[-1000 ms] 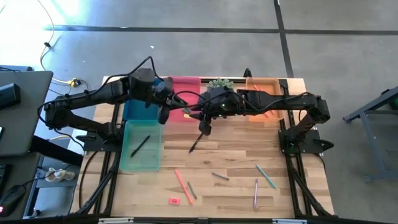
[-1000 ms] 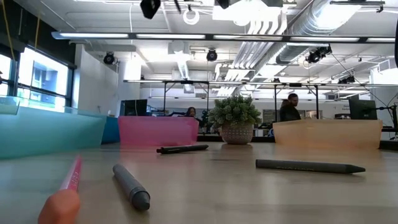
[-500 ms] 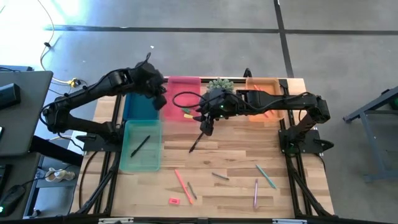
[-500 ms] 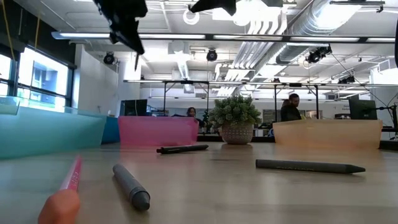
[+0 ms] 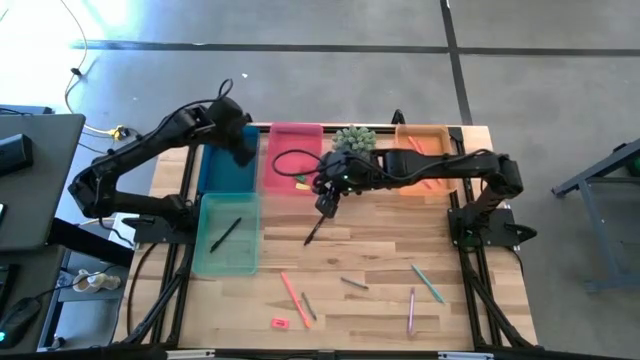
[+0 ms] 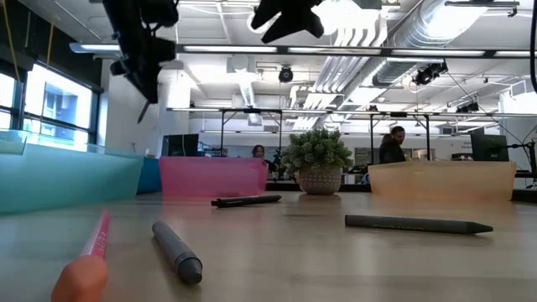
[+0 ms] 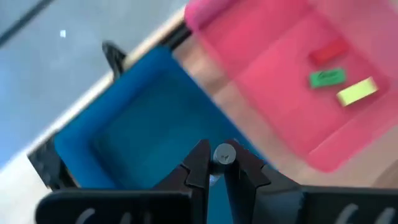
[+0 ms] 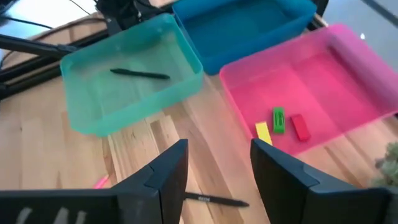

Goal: Sort crayons/erasers/pens/pencils in bins
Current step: Put the gray crayon into the blue bin

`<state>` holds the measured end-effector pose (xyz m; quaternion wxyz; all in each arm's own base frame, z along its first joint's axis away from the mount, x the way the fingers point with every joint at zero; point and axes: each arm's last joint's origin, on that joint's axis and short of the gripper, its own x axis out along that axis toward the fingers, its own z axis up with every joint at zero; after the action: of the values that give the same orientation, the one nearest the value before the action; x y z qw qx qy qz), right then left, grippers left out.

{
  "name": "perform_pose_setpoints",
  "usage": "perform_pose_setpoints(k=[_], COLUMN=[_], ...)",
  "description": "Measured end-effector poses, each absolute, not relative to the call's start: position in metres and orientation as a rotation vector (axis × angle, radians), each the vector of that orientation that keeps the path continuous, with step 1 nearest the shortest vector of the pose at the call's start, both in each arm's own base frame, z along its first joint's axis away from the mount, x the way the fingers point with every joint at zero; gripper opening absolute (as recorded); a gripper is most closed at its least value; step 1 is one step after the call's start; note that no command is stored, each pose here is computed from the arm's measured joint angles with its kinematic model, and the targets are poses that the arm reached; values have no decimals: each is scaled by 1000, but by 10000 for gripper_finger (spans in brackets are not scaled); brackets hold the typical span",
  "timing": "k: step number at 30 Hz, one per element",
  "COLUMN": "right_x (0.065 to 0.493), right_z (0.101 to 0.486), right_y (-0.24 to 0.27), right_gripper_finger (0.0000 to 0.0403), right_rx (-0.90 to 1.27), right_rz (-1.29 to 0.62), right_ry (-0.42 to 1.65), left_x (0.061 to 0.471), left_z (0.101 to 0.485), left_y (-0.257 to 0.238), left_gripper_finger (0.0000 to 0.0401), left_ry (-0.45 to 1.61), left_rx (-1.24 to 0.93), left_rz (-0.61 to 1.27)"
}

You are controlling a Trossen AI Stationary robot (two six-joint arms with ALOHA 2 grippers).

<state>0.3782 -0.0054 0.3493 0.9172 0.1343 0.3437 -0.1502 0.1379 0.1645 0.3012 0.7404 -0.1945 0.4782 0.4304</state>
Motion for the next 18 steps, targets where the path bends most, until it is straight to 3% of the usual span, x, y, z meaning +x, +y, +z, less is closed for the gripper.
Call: perform_pose_setpoints(k=[18], right_x=[381], right_z=[345], right_y=[-5], right_gripper_finger=[167], right_rx=[312], right_rz=[-326], right_ry=[715], left_x=[125], left_z=[230], left_y=[159], left_gripper_finger=[21], left_ry=[1125], left_rx=[-654], left_rz=[1028])
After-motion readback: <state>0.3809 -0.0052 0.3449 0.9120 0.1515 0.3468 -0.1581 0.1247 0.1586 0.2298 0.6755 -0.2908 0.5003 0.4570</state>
